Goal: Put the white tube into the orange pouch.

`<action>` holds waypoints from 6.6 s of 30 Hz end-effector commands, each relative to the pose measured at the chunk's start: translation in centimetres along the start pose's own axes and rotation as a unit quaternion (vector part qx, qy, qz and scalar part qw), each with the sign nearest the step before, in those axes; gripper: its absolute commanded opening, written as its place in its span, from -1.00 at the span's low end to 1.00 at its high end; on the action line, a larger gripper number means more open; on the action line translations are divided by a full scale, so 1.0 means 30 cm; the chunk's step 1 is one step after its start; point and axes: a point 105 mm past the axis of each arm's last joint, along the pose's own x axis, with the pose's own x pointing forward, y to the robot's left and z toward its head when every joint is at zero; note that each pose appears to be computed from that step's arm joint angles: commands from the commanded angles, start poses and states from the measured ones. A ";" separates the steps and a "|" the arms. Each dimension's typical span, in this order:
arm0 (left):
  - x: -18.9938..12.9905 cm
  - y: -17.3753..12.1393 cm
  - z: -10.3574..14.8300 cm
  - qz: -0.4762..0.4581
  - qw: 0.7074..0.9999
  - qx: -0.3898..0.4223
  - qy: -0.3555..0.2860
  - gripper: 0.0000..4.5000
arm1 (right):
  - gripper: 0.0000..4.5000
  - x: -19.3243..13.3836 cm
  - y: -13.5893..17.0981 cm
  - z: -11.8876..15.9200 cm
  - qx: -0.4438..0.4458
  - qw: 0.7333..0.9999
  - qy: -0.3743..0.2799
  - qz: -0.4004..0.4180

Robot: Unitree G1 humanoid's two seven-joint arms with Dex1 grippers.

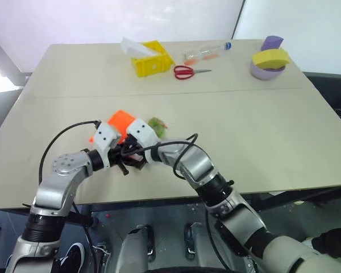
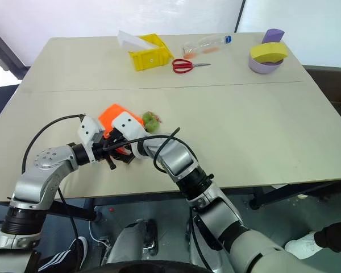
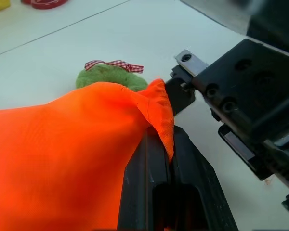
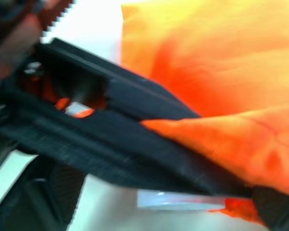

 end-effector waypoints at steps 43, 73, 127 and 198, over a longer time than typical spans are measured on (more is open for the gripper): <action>-0.021 -0.028 -0.060 -0.017 0.998 0.052 0.027 -1.00 | 0.99 -0.155 -0.417 0.045 0.125 0.974 -0.090 -0.166; -0.025 -0.042 -0.047 -0.008 0.999 0.039 0.020 -1.00 | -0.99 -0.217 -0.458 -0.120 0.078 0.968 -0.005 -0.240; 0.402 -0.086 0.133 -0.247 0.965 0.089 0.015 0.99 | -1.00 -0.544 -0.462 -0.334 0.111 0.945 0.047 -0.305; 0.062 -0.056 -0.037 -0.329 0.922 0.164 0.120 -0.93 | -1.00 -0.823 -0.763 -0.348 0.099 0.845 0.041 -0.525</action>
